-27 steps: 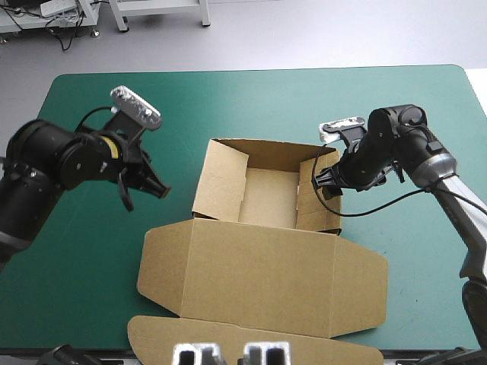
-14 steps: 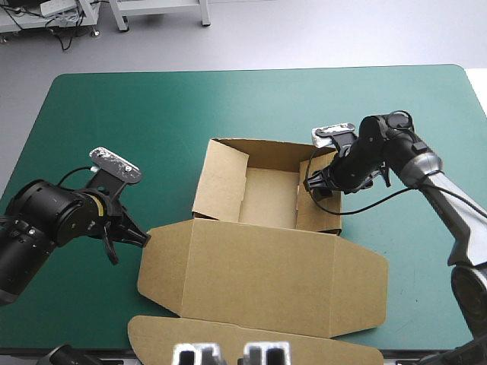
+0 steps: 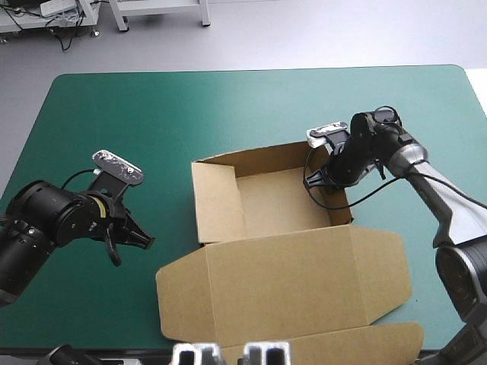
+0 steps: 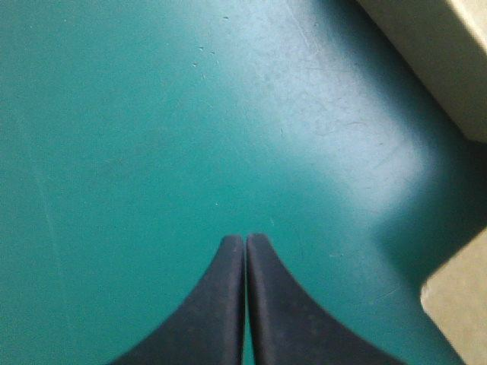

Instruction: Fold the box

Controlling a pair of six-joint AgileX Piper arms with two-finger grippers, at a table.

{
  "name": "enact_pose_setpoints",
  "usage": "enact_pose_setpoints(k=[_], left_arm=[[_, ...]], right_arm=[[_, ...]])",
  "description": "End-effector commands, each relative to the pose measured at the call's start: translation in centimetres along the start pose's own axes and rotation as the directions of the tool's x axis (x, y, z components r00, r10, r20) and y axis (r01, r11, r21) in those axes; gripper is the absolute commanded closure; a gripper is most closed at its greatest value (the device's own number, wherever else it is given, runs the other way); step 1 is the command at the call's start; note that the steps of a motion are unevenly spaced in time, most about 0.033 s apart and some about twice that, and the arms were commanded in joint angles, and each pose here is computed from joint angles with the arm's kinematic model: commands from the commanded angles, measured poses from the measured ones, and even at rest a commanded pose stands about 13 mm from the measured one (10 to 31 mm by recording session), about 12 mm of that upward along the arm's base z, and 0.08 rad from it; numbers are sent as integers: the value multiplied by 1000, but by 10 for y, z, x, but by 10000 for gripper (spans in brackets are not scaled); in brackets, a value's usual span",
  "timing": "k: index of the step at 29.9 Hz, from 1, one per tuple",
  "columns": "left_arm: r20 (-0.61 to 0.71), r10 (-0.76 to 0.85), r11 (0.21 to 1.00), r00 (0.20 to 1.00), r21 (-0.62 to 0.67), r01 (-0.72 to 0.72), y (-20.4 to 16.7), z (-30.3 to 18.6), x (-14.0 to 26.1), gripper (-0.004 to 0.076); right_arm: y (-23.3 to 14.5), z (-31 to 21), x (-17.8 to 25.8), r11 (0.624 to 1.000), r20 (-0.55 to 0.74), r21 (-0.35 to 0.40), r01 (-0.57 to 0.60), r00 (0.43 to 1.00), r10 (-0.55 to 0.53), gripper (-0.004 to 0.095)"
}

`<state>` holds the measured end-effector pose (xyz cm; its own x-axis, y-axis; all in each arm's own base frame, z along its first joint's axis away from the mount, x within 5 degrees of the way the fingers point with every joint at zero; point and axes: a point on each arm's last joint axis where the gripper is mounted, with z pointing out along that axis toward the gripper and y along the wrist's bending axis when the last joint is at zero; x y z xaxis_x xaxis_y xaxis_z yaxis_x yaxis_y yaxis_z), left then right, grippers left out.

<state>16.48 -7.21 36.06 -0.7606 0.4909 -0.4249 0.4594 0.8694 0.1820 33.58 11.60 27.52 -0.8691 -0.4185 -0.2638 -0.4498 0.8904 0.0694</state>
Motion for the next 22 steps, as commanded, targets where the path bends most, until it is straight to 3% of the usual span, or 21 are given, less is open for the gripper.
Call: enact_pose_setpoints(k=[1, 7, 12, 18, 22], left_arm=[[8, -16, 1000, 1000, -1, 16, 1, -10, 2, 731], [8, -16, 1000, 1000, -1, 16, 1, -10, 2, 731], [14, -14, 1000, 1000, -8, 14, 2, -10, 2, 731], [35, -13, 1000, 999, -8, 14, 2, -10, 0, 731], [52, -13, 1000, 999, -8, 14, 2, -10, -2, 731]], right_arm=[[-13, -48, -12, 994, 121, 106, 40, 991, -53, 928], [-67, -105, -16, 963, 228, 256, -78, 973, 19, 928], [-137, -133, 4, 896, 360, 344, -280, 921, 149, 928], [-203, -133, 32, 804, 418, 376, -461, 859, 297, 928], [-234, -115, 45, 774, 377, 378, -508, 848, 373, 928]])
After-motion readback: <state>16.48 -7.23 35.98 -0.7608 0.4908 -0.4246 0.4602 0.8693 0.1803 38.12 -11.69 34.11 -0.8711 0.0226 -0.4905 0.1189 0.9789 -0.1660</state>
